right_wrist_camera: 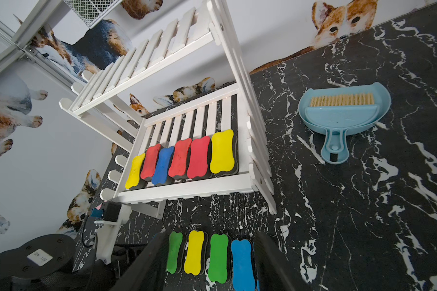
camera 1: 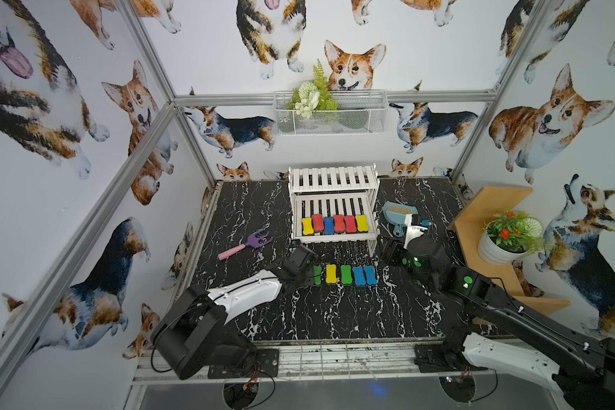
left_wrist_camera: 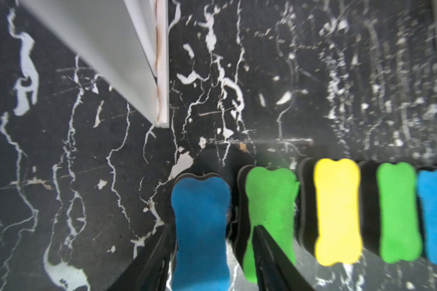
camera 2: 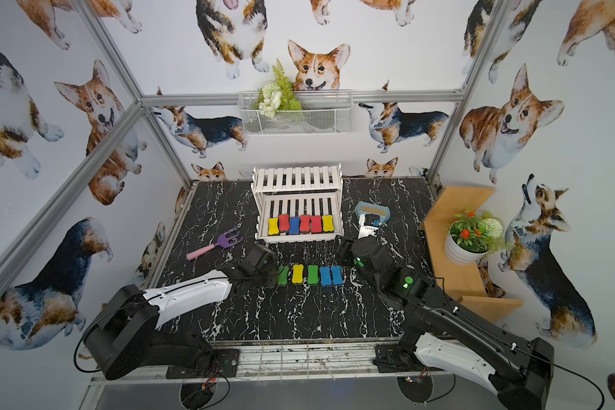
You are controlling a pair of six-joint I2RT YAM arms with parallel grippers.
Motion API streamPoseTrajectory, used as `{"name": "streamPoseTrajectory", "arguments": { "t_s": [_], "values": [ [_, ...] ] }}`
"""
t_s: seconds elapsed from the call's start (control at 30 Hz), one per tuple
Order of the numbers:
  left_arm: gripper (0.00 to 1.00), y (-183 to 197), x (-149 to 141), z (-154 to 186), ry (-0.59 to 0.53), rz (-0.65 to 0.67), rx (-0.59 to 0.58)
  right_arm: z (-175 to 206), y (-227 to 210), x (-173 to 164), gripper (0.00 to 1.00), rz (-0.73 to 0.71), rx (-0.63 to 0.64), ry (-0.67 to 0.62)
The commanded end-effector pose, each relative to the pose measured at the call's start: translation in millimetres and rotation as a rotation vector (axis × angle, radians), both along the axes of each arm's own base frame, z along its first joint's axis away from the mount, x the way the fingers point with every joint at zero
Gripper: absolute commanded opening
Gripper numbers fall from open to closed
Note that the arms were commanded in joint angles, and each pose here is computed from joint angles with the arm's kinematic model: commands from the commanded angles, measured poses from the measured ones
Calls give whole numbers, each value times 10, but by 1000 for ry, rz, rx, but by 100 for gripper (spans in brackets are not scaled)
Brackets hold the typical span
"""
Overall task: Remove the whiteboard erasers from the shelf
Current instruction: Place the whiteboard eraser at the center of the board, then pick up the whiteboard eraser from the shelf.
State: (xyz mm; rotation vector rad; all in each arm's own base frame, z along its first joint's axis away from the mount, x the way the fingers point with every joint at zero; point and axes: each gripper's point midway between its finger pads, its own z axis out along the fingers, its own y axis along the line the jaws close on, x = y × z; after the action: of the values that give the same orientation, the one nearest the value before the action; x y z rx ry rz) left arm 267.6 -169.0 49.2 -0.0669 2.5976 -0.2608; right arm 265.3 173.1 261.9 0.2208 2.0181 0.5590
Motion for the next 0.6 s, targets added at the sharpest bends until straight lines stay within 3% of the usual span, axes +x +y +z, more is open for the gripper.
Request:
{"name": "streamPoseTrajectory", "arguments": {
  "t_s": [0.0, 0.23, 0.37, 0.57],
  "values": [
    [59, -58, -86, 144, -9, -13, -35, 51, 86, 14, 58, 30, 26, -12],
    [76, -78, -185, 816, -142, -33, -100, -3, 325, 209, 53, 129, -53, 33],
    [99, 3, -159, 1236, -224, -12, -118, -93, 424, 507, 53, 161, -152, 79],
    [99, 256, -170, 1523, -313, 47, -76, -322, 492, 855, 49, 158, -280, 152]
  ]
}}
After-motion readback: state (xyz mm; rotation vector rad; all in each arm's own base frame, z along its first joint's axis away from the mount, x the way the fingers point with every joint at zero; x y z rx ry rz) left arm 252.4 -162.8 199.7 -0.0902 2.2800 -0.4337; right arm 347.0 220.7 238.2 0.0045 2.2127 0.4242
